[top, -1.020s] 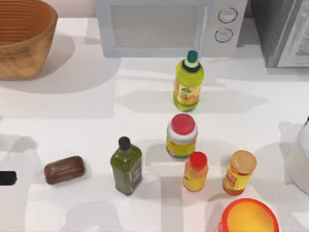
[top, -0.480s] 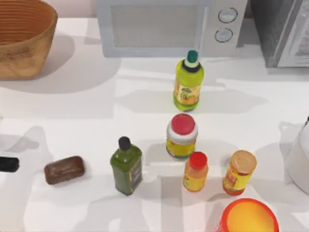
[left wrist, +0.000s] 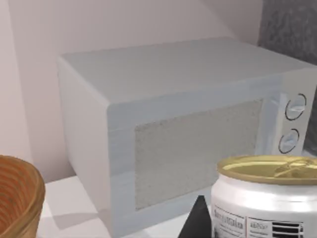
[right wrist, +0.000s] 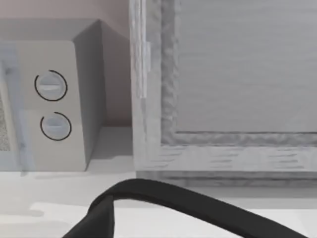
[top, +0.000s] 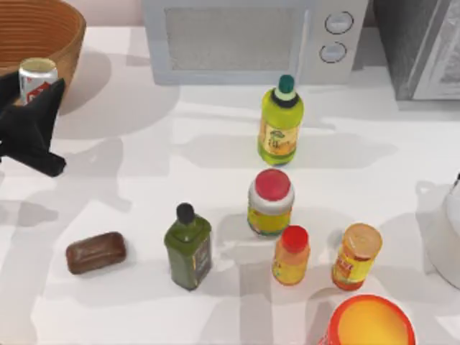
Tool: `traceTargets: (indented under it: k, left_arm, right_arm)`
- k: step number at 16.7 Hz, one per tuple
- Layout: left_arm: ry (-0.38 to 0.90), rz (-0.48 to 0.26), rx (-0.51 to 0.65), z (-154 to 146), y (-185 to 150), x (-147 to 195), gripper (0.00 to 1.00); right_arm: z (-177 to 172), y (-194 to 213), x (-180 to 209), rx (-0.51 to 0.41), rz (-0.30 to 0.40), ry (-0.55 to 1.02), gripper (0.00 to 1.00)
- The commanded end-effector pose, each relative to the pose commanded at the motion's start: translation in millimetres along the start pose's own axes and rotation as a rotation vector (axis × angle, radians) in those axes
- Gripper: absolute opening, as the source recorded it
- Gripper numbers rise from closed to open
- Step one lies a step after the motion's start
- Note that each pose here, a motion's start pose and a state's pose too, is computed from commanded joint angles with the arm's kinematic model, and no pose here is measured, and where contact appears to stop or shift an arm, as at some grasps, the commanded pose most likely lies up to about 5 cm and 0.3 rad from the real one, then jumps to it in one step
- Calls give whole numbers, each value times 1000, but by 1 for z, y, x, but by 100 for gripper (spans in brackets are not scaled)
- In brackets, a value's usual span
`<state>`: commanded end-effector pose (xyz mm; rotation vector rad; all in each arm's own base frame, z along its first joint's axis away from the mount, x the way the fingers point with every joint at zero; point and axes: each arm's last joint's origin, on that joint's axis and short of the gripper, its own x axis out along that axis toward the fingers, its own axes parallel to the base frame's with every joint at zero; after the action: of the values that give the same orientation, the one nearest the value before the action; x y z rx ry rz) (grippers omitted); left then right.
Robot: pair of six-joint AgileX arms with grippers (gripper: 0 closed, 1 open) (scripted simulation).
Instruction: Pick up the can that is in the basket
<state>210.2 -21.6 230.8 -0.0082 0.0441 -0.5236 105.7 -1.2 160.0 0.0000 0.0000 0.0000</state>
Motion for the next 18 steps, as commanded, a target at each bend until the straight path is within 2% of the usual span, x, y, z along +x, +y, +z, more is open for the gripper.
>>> traceTargets:
  k: [3,5,10,14,18]
  left_arm:
    - [-3,-197,5,-3,14,51,0]
    - [-7,-330,10,-16,23,87,0]
    - [-17,-646,24,-82,32,162,0]
    - [-22,-860,33,-146,25,196,0]
    - [-25,-1018,38,-193,10,209,0]
  right_arm:
    - [0,0,0,0,0,0,100]
    - [0,0,0,0,0,0,100]
    - [0,0,0,0,0,0,100]
    - [0,0,0,0,0,0,100]
    - [0,0,0,0,0,0,100]
